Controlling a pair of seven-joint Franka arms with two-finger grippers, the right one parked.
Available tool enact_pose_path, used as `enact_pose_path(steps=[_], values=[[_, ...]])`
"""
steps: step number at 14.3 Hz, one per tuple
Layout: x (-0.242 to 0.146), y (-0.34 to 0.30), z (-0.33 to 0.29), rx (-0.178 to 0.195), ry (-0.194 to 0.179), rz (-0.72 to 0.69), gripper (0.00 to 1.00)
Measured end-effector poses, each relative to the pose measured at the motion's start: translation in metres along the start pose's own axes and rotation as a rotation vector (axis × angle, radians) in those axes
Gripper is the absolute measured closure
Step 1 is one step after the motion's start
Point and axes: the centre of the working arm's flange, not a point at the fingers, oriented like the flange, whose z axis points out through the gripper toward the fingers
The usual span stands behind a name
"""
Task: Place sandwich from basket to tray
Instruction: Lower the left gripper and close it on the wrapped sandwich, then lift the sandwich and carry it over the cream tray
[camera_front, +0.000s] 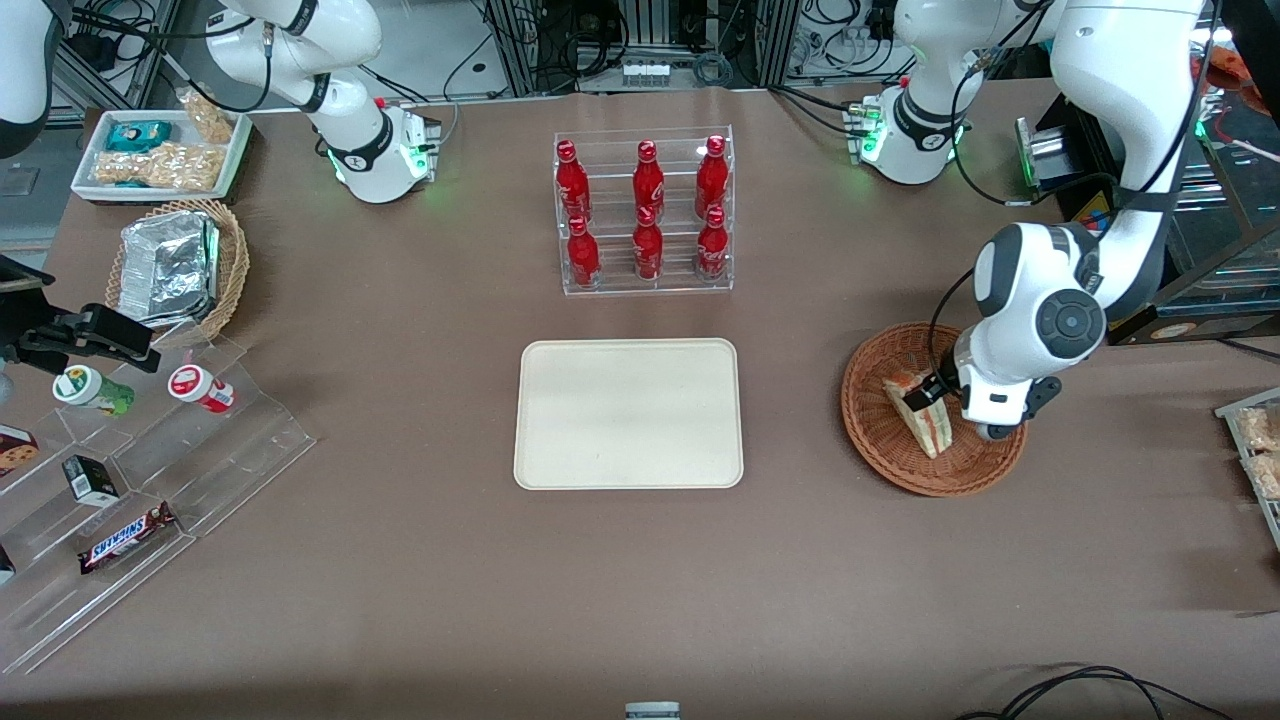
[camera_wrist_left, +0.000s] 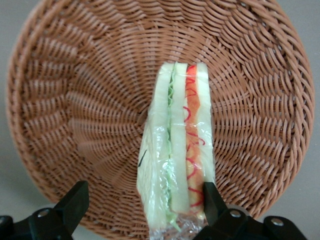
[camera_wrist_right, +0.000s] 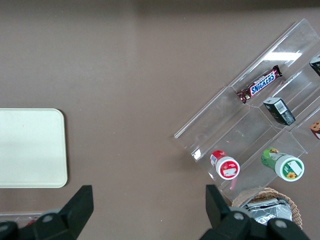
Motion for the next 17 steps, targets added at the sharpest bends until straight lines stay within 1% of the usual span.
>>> enact_pose_path(steps=[4, 5, 8, 9, 10, 11, 13, 14, 17], values=[[-0.004, 0.004, 0.010, -0.007, 0.004, -0.007, 0.00], [-0.004, 0.005, 0.009, -0.009, 0.005, -0.023, 0.07], [0.001, 0.009, -0.001, -0.023, 0.018, -0.063, 0.42], [0.004, 0.011, -0.008, -0.023, 0.018, -0.068, 0.51], [0.007, 0.013, -0.018, -0.016, 0.013, -0.070, 0.59], [0.010, 0.016, -0.031, -0.006, 0.005, -0.072, 0.70], [0.017, 0.021, -0.064, 0.014, -0.010, -0.074, 0.86], [0.019, 0.023, -0.082, 0.024, -0.017, -0.074, 0.92], [0.011, 0.036, -0.123, 0.037, -0.021, -0.051, 0.92]])
